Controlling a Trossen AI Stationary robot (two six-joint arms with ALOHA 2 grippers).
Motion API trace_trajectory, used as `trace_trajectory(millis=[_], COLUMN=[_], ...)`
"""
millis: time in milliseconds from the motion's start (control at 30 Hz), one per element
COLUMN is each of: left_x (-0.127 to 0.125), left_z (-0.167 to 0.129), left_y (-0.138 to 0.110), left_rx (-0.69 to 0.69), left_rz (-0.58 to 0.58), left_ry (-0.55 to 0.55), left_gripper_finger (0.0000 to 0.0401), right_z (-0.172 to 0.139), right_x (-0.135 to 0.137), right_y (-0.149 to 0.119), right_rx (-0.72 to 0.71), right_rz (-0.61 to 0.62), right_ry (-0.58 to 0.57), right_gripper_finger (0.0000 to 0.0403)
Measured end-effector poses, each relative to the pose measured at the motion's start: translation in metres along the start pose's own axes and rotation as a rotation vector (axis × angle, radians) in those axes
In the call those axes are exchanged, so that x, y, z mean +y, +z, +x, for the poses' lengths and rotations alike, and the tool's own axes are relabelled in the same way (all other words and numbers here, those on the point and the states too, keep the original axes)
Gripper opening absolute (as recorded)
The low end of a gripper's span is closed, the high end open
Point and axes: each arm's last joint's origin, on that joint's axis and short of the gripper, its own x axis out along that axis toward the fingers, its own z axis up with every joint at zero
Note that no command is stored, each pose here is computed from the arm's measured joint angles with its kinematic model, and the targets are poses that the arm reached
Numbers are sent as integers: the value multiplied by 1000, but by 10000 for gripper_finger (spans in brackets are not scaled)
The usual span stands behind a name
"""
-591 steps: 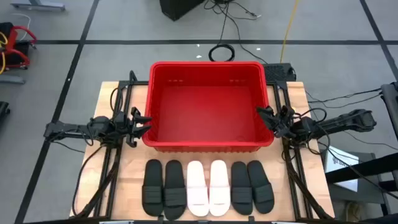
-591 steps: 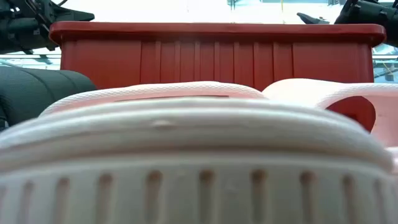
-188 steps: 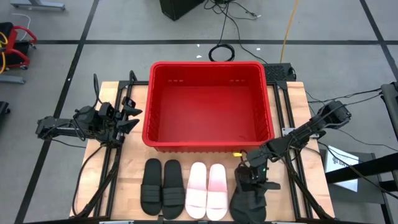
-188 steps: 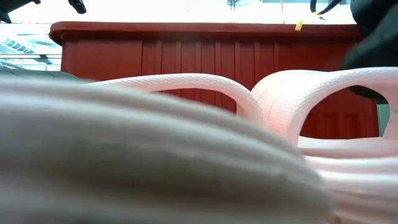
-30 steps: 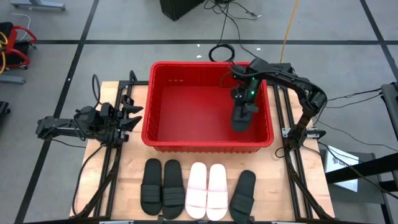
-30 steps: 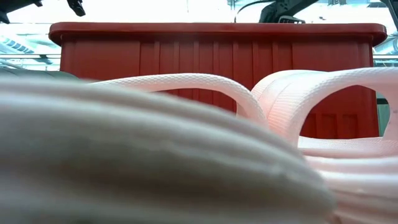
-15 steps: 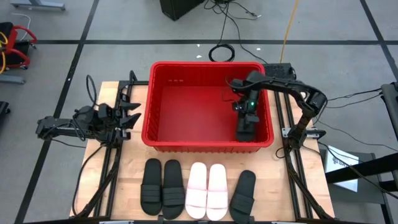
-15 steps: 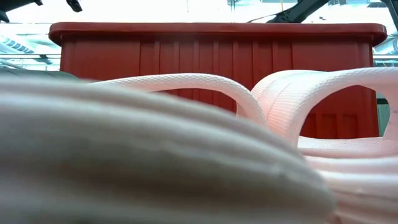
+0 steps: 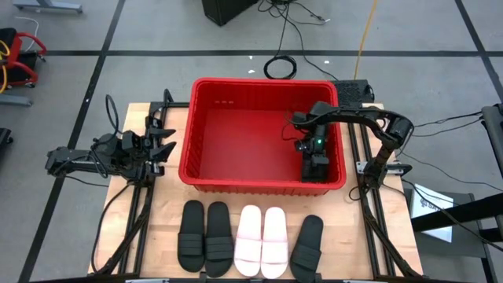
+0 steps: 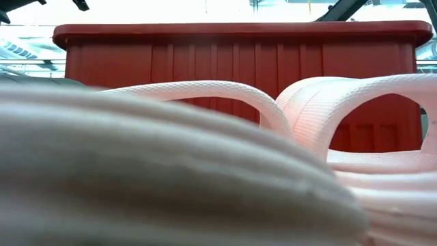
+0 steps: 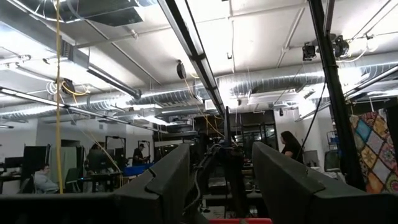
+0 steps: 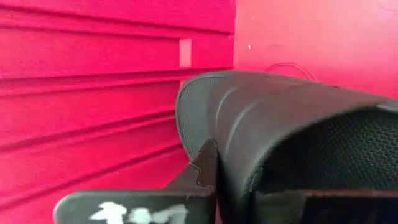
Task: Pick and place slides into bin
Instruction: Put the black slide into the red bin
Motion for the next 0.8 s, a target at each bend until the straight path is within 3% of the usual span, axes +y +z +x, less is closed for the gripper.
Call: trace_trajectory(millis=[300, 800], left_x=[0, 0], left_z=[0, 0], left_y=[0, 0], left_rx=[1, 3], left_rz=[14, 18], left_ry=[0, 7], left_gripper_finger=[184, 184], right_z=[9, 10], right_x=[-7, -9], right_y=[-2, -1], right_rx=[-11, 10], right_rz=[25, 58], right_ry=[-23, -65], right_gripper_finger=[6, 69])
